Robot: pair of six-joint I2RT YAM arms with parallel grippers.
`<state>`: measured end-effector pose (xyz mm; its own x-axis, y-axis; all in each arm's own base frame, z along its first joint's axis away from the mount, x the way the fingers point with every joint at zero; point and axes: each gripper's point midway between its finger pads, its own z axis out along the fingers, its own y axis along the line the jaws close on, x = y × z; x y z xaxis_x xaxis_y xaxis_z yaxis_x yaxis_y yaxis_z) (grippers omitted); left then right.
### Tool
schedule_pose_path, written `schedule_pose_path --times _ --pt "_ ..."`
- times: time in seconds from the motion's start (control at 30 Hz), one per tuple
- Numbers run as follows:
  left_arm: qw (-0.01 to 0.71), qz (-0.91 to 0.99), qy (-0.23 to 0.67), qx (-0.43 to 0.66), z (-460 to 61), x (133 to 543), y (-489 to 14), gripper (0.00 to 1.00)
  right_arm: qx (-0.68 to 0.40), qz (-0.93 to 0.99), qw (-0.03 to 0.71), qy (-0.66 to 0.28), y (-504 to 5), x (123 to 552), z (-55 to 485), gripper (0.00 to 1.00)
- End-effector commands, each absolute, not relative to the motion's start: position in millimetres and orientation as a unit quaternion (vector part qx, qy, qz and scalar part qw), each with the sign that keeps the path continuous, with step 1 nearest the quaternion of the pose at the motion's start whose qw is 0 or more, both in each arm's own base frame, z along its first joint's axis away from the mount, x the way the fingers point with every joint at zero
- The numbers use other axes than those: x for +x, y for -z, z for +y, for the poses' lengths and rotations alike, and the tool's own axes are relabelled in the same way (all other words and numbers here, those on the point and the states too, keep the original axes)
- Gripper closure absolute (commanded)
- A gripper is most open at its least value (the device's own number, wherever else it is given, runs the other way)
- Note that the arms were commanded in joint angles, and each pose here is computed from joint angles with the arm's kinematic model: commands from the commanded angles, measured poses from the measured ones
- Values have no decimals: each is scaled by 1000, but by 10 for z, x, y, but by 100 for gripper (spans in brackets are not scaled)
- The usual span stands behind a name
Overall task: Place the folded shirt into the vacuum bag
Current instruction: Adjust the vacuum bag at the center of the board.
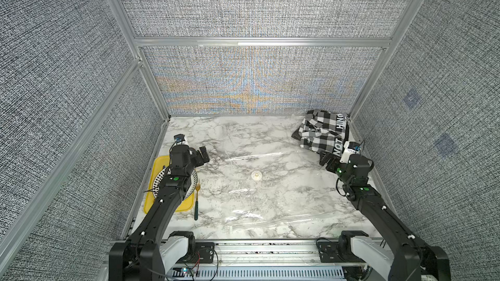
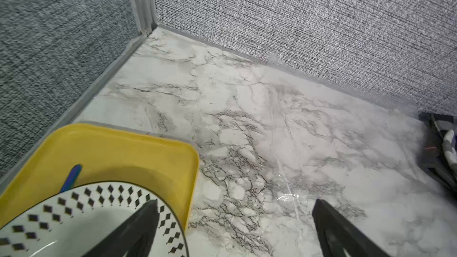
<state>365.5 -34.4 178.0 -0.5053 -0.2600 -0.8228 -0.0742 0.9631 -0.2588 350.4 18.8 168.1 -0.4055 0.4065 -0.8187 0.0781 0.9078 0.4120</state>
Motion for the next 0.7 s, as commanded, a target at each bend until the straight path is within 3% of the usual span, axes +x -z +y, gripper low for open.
schedule_pose_path --times 0.0,0.2,0.33,0.47,0.67 --pt "445 880 161 -37 -731 3773 -1673 0 115 833 501 -205 -1633 3568 401 1" --pt "354 898 261 -11 -1200 4130 -1533 0 98 858 448 -232 -1372 3683 571 1" --pt "296 918 262 -17 -1281 4345 -1356 0 87 880 410 -223 -1179 3748 668 1" --pt "239 936 255 -35 -1310 4501 -1033 0 115 915 356 -150 -856 3789 511 1" --pt "188 952 238 -46 -1321 4729 -708 0 117 924 337 -137 -743 3797 501 1"
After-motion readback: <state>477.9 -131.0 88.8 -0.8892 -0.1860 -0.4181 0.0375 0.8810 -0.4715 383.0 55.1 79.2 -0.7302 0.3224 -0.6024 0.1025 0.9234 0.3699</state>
